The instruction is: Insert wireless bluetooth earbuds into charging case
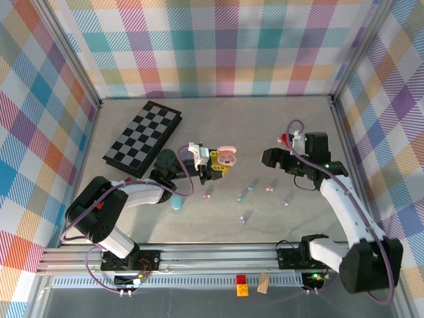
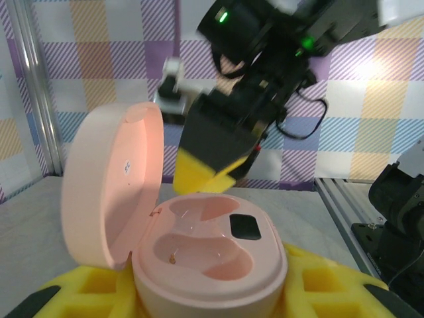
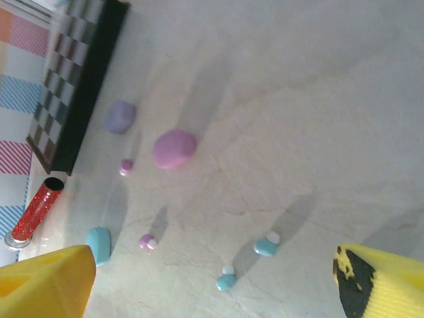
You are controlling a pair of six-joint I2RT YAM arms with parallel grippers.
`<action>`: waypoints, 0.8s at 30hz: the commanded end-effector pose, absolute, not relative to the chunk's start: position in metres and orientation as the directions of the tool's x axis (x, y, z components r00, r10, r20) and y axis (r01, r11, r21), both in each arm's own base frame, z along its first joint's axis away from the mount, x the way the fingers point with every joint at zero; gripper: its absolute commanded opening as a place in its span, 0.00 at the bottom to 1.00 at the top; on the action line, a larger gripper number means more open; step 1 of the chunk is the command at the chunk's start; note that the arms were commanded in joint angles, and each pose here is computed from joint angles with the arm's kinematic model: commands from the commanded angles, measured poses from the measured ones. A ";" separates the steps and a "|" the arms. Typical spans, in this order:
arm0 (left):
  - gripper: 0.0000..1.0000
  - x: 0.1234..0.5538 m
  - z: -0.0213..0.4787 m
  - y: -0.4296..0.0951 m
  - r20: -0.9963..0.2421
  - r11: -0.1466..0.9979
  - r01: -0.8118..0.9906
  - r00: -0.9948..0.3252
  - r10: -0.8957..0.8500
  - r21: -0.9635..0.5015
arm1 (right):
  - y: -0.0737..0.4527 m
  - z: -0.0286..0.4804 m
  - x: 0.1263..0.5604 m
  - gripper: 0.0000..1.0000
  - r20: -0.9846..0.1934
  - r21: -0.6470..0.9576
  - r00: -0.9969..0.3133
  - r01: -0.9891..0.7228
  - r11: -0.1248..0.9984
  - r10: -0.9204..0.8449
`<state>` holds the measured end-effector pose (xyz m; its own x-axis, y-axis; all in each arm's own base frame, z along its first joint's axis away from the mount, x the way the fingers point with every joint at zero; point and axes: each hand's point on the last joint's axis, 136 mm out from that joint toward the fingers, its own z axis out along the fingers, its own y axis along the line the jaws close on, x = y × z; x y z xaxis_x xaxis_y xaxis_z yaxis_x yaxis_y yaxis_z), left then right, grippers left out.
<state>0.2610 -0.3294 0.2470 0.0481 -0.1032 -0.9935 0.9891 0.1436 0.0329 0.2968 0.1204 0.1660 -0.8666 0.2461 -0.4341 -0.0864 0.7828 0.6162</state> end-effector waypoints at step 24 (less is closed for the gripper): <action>0.29 0.253 0.264 -0.321 -0.985 0.136 0.987 0.105 -0.134 0.086 | 0.119 0.042 0.281 0.88 -0.106 0.600 -0.967 0.124 0.791 0.231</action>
